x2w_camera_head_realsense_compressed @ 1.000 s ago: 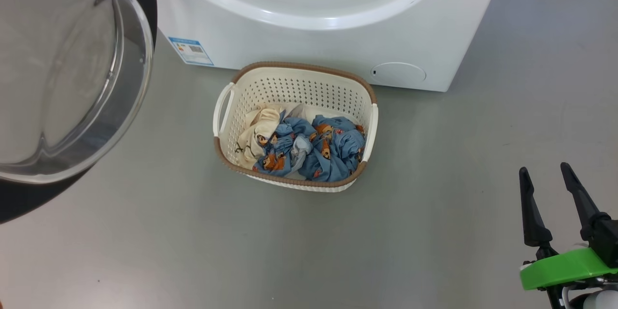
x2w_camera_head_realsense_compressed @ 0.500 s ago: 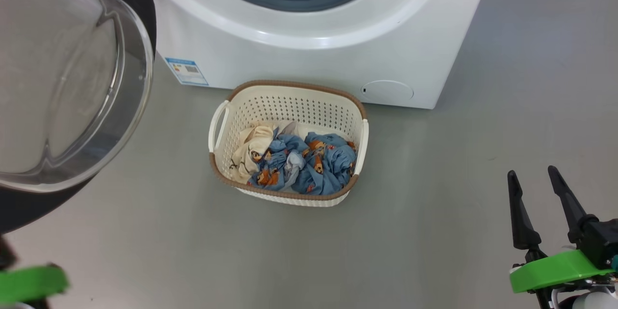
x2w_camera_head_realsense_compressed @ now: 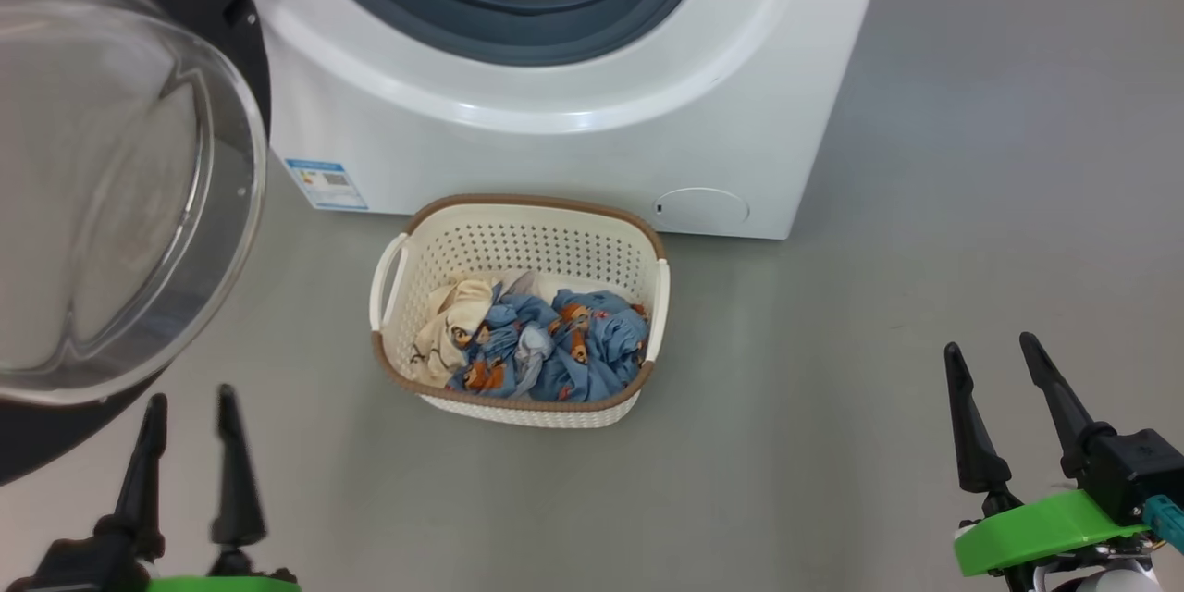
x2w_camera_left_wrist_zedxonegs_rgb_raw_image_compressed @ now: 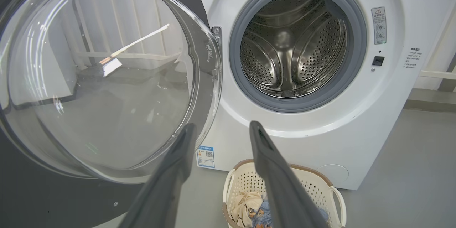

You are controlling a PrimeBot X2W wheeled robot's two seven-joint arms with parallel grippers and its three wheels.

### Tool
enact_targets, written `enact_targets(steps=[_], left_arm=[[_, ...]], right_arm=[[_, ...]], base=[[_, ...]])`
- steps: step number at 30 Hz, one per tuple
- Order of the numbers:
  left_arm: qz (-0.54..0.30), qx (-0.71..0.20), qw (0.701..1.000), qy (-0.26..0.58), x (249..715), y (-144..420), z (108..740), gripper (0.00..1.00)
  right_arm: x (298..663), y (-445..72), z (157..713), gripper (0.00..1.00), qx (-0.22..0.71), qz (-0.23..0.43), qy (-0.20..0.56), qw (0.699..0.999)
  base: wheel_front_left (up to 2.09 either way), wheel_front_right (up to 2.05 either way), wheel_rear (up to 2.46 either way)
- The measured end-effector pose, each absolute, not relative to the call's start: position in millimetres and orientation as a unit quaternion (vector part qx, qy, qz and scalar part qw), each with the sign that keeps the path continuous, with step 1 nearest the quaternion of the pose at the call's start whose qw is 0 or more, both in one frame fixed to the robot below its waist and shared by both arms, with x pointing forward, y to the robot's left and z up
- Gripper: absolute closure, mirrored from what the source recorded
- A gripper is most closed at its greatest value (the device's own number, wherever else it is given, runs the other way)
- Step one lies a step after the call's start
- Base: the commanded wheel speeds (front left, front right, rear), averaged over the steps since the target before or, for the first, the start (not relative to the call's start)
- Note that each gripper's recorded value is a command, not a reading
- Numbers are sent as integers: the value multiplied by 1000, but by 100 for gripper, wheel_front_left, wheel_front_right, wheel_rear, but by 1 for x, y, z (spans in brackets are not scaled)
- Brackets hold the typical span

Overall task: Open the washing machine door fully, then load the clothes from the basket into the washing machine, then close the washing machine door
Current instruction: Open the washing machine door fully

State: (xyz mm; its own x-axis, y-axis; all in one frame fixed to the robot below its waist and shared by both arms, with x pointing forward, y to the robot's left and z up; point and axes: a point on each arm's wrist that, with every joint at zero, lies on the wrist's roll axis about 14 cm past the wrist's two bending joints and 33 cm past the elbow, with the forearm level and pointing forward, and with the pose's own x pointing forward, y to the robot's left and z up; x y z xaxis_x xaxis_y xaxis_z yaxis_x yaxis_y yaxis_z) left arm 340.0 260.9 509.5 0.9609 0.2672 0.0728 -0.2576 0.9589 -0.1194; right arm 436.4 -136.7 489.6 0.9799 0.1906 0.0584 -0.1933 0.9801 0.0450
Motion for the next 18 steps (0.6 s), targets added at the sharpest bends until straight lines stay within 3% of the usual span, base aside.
enact_targets(steps=[18], left_arm=[[22, -74, 997, 0, 353, 197, 492, 0]], right_arm=[[391, -169, 509, 0, 14, 54, -44, 998]], base=[[0, 0, 0]])
